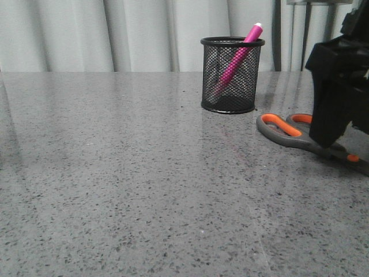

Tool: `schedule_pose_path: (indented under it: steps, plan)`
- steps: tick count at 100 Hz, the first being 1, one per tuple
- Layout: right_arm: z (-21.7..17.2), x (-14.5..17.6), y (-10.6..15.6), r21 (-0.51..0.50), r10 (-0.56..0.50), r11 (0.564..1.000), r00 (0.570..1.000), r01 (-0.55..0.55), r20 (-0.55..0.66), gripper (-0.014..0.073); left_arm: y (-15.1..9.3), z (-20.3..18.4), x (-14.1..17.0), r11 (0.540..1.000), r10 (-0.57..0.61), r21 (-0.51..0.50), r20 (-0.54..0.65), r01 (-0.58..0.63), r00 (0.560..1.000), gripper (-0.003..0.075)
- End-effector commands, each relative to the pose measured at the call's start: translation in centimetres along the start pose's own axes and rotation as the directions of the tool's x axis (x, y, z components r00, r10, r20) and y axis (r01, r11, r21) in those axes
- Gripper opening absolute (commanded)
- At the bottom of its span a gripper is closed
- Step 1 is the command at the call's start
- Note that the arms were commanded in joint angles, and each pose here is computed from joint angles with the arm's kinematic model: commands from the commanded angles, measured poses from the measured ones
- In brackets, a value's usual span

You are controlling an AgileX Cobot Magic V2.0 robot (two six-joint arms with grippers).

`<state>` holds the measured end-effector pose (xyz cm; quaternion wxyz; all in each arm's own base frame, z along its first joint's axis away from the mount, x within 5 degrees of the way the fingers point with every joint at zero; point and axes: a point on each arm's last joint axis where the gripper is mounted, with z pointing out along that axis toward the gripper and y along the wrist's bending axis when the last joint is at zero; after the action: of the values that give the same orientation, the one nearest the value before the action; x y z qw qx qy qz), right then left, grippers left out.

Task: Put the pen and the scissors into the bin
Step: 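Grasp the grey-and-orange scissors with the right gripper and lift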

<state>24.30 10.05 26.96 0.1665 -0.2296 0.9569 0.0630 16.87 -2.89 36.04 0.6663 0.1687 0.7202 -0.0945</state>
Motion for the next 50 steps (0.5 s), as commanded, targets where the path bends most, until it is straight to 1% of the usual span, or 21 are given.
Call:
schedule_pose_path:
  steps: [1,10,50]
  plan:
    - [-1.2,-0.9,0.5,0.000,-0.021,1.000,0.997,0.021,0.071,0.0453,-0.1,-0.2,-1.1,1.000,-0.027,0.007,0.048,0.027,0.998,-0.0019]
    - [-0.9,-1.0,0.7,0.008,-0.038,0.999,0.997,0.038,0.067,0.0453,-0.1,-0.2,-1.1,1.000,-0.027,0.007,0.048,0.027,0.998,-0.0019]
    - [0.5,-1.3,0.4,0.021,-0.048,0.999,0.998,0.048,0.027,0.0453,-0.1,-0.2,-1.1,1.000,-0.027,0.007,0.048,0.027,0.998,-0.0019]
